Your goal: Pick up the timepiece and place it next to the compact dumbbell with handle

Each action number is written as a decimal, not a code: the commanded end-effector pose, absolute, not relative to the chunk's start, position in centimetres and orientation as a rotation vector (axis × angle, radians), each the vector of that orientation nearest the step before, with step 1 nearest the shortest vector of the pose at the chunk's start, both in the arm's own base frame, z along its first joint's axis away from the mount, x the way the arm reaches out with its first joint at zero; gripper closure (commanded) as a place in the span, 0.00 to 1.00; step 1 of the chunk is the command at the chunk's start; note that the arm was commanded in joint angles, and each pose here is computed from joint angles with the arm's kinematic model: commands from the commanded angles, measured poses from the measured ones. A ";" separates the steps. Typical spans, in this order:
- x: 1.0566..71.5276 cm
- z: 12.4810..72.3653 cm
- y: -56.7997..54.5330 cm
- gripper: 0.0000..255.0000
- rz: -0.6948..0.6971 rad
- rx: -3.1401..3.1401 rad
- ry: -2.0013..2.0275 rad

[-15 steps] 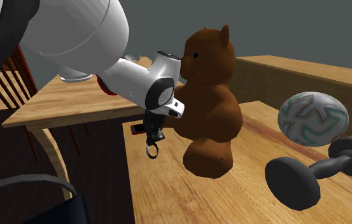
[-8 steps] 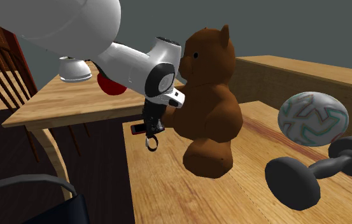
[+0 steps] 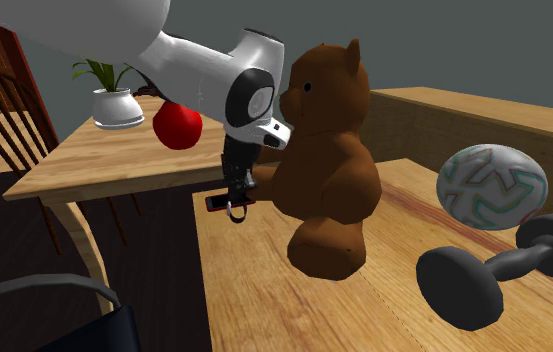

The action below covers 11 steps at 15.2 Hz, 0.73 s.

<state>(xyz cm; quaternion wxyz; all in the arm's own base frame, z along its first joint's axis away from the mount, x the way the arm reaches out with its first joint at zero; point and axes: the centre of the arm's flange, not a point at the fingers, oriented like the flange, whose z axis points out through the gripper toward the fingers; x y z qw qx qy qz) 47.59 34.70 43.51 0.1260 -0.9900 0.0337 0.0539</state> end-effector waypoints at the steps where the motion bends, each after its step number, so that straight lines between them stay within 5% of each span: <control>1: 47.6 44.6 34.7 1.00 0.157 -2.883 0.098; 11: 47.6 49.9 34.7 1.00 0.157 -2.883 0.098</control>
